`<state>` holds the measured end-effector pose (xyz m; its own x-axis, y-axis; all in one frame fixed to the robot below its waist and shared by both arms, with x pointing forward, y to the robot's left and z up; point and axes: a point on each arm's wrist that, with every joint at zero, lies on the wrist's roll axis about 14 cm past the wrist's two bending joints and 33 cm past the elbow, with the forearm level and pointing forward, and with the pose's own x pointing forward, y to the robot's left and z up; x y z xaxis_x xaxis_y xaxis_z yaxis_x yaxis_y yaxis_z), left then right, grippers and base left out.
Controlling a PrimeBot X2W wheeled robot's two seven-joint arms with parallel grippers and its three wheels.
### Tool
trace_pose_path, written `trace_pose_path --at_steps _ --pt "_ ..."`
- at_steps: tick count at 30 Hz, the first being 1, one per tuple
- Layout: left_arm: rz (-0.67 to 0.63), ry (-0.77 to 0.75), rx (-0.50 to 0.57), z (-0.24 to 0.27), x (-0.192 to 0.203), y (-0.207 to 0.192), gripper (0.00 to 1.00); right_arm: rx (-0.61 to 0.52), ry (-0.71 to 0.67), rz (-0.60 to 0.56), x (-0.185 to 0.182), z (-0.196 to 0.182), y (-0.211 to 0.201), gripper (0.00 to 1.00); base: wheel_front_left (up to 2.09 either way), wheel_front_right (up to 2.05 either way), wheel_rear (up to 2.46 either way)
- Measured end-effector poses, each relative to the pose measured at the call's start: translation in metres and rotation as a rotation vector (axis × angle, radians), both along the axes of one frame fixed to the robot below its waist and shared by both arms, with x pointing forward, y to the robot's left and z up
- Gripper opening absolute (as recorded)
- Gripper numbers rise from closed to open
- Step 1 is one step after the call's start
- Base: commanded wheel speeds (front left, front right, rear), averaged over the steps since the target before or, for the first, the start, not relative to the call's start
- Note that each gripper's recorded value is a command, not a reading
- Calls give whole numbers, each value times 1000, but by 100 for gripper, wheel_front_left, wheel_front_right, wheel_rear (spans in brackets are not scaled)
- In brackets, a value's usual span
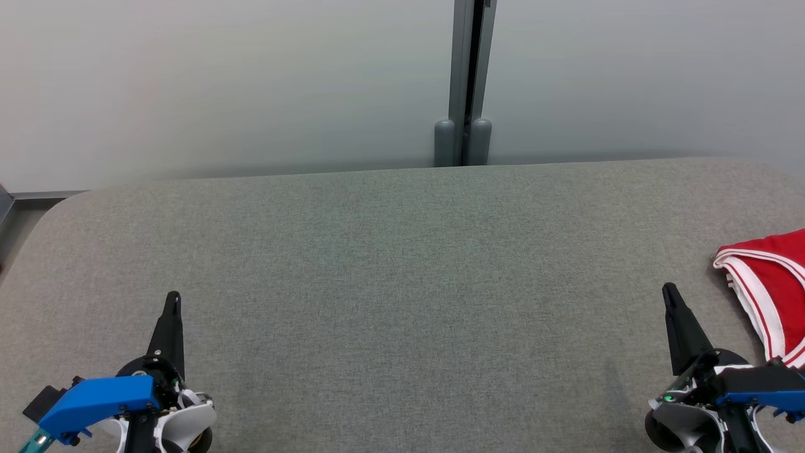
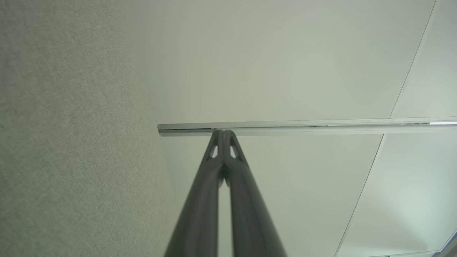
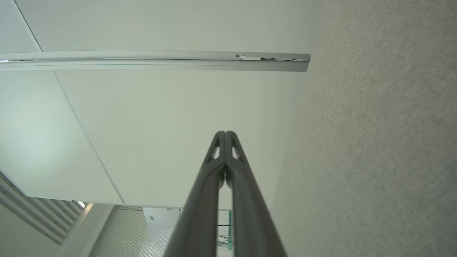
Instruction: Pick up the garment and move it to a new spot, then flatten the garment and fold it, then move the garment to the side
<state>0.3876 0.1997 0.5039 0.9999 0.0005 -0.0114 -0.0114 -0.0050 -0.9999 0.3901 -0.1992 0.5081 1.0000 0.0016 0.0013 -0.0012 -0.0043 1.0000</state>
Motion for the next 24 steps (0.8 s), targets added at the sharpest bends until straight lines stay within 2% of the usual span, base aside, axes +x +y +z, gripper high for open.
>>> trace_pose_path --at_steps 24 --pt "0 0 0 0 0 0 0 0 0 0 0 0 0 0 0 0 0"
